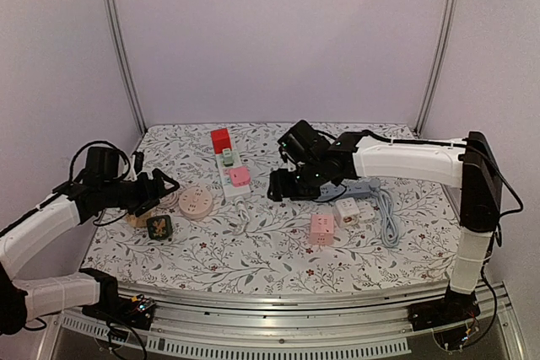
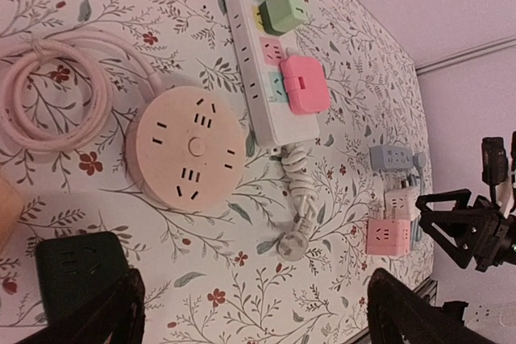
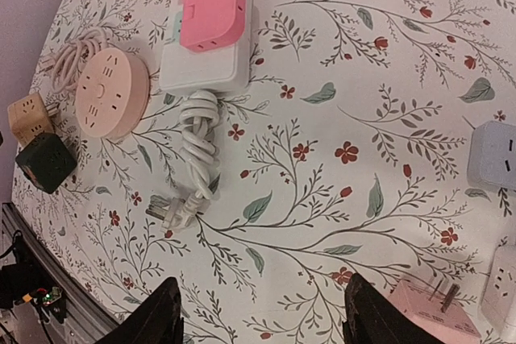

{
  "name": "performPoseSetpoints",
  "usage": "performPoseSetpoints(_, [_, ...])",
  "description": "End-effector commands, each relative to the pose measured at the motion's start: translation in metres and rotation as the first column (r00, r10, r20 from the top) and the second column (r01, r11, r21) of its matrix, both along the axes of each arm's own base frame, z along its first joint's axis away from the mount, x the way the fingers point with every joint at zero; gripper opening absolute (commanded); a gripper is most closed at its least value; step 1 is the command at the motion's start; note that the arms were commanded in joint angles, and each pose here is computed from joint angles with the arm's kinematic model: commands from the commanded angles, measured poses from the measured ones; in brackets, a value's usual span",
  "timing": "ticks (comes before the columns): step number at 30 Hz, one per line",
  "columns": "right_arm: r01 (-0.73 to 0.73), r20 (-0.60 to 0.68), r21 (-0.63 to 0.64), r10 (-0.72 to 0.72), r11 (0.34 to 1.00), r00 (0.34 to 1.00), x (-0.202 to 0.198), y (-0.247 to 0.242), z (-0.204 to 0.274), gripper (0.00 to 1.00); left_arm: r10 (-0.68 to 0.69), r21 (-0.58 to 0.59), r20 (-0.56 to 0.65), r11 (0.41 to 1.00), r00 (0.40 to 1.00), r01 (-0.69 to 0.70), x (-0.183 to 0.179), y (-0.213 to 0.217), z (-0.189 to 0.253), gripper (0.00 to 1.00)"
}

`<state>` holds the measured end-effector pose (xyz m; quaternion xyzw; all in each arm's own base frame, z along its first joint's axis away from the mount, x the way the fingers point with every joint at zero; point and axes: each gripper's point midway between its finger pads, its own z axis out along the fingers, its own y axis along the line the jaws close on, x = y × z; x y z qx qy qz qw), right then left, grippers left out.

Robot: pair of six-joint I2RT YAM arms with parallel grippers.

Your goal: Pull the plug off the socket

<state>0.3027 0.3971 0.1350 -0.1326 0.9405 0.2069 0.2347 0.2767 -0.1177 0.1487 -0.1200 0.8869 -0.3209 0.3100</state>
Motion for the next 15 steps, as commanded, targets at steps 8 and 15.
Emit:
performPoseSetpoints(8, [-0.068, -0.039, -0.034, 0.067, 0.997, 0.997, -0.005, 0.05, -0.047, 0.57, -0.045, -0.027, -0.01, 0.999, 0.999, 0.045, -0.01, -0.009, -0.004, 0.94])
performPoseSetpoints(15, [-0.107, -0.039, -0.045, 0.105, 0.993, 0.994, -0.003, 0.073, -0.074, 0.53, -0.065, -0.032, -0.022, 0.997, 0.998, 0.064, -0.012, -0.012, -0.01, 0.94])
